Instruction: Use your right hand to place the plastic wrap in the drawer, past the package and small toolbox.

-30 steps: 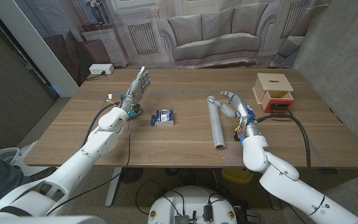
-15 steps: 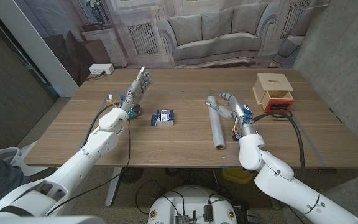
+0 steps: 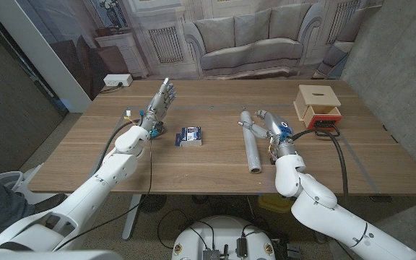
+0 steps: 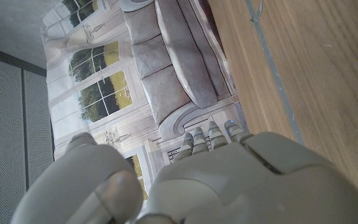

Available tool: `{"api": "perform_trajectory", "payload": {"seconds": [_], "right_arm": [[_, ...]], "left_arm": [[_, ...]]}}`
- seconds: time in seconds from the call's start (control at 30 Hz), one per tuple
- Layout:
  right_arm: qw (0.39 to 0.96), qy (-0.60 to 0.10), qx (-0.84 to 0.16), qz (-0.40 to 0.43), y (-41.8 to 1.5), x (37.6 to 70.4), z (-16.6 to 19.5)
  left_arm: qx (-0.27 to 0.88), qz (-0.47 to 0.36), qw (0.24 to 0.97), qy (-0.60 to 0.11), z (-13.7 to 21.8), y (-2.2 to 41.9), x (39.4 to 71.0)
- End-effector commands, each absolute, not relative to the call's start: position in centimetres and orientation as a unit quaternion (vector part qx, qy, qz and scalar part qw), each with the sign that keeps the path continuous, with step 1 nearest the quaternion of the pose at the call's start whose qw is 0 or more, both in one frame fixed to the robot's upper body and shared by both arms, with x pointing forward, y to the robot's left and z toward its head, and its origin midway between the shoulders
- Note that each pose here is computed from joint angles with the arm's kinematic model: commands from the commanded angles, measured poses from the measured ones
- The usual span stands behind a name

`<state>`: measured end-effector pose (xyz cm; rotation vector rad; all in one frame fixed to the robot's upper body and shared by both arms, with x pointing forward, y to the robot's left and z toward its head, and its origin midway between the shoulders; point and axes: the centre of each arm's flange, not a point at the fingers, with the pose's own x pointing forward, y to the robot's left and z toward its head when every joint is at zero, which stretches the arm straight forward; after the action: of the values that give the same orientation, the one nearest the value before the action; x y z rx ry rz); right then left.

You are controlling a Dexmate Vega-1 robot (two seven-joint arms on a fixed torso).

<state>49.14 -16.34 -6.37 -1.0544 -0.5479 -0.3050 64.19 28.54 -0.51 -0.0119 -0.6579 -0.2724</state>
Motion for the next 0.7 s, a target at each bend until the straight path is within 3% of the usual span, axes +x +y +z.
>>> {"api": "perform_trajectory", "payload": {"seconds": [0.03, 0.7], "right_arm": [[0.805, -0.220, -0.529, -0.154, -15.5, 49.4, -6.2], [0.787, -0.187, -0.564, -0.169, -14.4, 50.1, -6.3]], "left_arm": [[-0.006, -0.127, 0.939, -0.319, -1.1, 28.7, 63.5], [-0.011, -0.122, 0.938, -0.325, -1.5, 29.2, 62.8]]}}
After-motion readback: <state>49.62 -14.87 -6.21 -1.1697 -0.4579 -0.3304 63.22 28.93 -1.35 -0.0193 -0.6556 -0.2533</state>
